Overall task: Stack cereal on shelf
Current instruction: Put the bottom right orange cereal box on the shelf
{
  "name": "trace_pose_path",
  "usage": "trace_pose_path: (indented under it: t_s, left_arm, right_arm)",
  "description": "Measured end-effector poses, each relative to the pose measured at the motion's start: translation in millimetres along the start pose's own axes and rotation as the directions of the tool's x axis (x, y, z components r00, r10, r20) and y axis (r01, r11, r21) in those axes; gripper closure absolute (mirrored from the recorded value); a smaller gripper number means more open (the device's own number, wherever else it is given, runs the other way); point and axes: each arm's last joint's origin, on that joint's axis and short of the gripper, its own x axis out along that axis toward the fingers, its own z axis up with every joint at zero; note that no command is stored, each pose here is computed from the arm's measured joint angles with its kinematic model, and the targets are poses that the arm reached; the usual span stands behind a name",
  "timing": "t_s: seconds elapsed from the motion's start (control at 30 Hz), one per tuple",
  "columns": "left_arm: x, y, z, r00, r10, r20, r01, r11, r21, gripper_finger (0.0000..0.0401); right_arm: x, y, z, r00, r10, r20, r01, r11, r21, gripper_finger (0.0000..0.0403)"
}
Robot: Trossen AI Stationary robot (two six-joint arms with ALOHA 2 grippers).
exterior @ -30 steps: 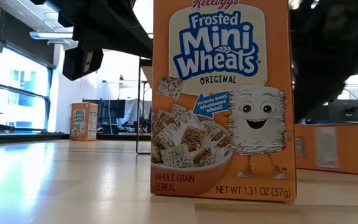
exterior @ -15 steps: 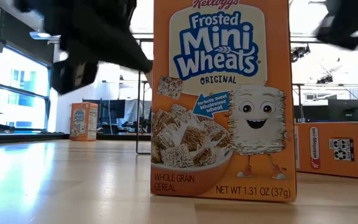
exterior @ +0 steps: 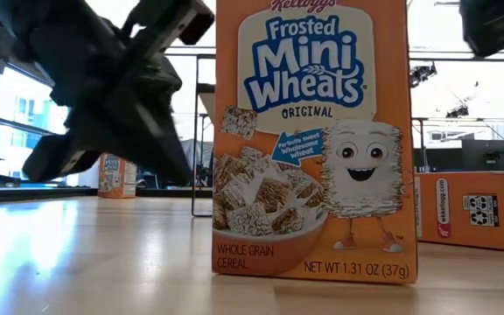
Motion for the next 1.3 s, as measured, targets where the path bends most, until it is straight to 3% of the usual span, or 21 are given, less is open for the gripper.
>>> trace_pose_path:
  t_s: [0.27,0.53,0.8,0.93,1.13,1.3]
  left_arm:
    - [6.0,-8.1,20.5,0.997,-0.065,0.045,0.065,0.998,0.002,0.0401]
    - [7.4,-9.6,25.2,0.995,-0.080,0.053,0.078,0.996,0.042,0.0401]
    - [7.4,-10.0,24.8,0.996,-0.085,0.037,0.082,0.995,0.064,0.0401]
    - [7.4,-9.9,24.8,0.996,-0.085,0.035,0.082,0.994,0.067,0.0401]
    - [7.3,-10.0,24.3,0.996,-0.085,0.031,0.083,0.994,0.073,0.0401]
    - [7.4,-10.0,24.8,0.996,-0.086,0.032,0.083,0.993,0.079,0.0401]
  right_arm:
    - [27.7,7.1,20.5,0.999,-0.043,0.031,0.045,0.998,-0.050,0.0403]
    - [39.1,21.8,49.8,0.993,0.079,0.093,-0.054,0.967,-0.248,0.0403]
    - [43.0,26.8,70.5,0.984,0.140,0.110,-0.098,0.942,-0.321,0.0403]
    - [42.9,25.0,70.2,0.982,0.114,0.151,-0.066,0.954,-0.293,0.0403]
    - [41.7,13.0,61.4,0.979,-0.018,0.205,0.053,0.985,-0.166,0.0403]
    - [50.3,13.4,61.8,0.986,0.026,0.162,0.005,0.983,-0.185,0.0403]
